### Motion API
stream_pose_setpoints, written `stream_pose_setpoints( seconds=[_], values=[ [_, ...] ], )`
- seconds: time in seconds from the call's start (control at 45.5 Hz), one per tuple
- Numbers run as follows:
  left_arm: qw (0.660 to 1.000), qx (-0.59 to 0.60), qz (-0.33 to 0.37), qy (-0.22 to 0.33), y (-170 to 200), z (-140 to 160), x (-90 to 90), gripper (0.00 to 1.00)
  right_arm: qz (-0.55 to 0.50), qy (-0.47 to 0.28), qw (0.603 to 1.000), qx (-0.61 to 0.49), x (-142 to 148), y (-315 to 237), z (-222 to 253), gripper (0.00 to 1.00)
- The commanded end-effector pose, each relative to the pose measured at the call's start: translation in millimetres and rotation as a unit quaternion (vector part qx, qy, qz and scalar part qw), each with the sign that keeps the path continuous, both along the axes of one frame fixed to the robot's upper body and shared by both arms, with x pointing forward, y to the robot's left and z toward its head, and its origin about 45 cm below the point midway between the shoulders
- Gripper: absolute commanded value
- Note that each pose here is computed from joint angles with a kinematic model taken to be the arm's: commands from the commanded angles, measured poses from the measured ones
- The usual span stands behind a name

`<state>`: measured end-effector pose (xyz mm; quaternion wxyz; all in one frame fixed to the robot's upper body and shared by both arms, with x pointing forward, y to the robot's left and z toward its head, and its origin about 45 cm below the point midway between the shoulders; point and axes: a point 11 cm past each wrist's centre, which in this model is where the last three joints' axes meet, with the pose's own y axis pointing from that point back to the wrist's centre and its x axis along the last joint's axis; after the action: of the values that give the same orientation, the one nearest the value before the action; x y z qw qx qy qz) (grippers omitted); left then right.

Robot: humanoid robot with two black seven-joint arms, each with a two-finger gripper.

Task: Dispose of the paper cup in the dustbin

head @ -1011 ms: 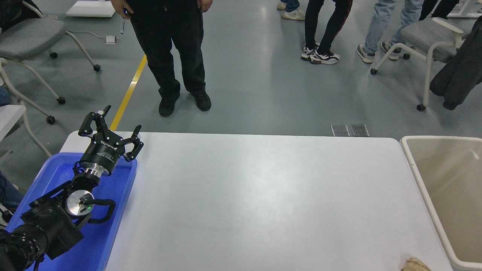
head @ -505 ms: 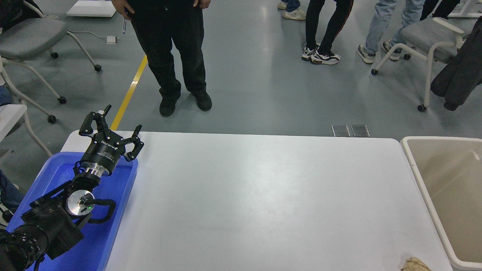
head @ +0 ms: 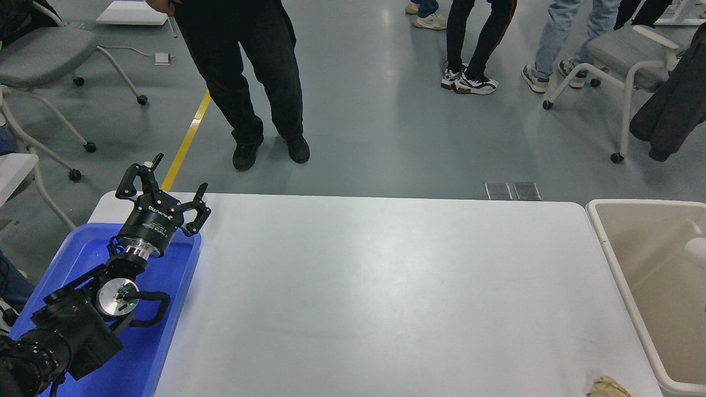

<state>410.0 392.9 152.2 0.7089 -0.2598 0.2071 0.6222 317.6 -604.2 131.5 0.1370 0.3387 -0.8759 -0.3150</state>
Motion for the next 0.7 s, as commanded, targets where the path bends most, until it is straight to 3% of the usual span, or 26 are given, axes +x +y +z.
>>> stream_pose_setpoints(
  seconds=[0.0,0.681],
  values=[
    [1.000,0.000,0.000,0.000,0,0,0.0,1.00,-0.014,0.012,1.000,-0.001,-12,-2,-11,0.00],
    [1.000,0.000,0.000,0.000,0,0,0.0,1.00,-0.026,0.062,0.998,0.000,-56,-5,-47,0.00]
  ],
)
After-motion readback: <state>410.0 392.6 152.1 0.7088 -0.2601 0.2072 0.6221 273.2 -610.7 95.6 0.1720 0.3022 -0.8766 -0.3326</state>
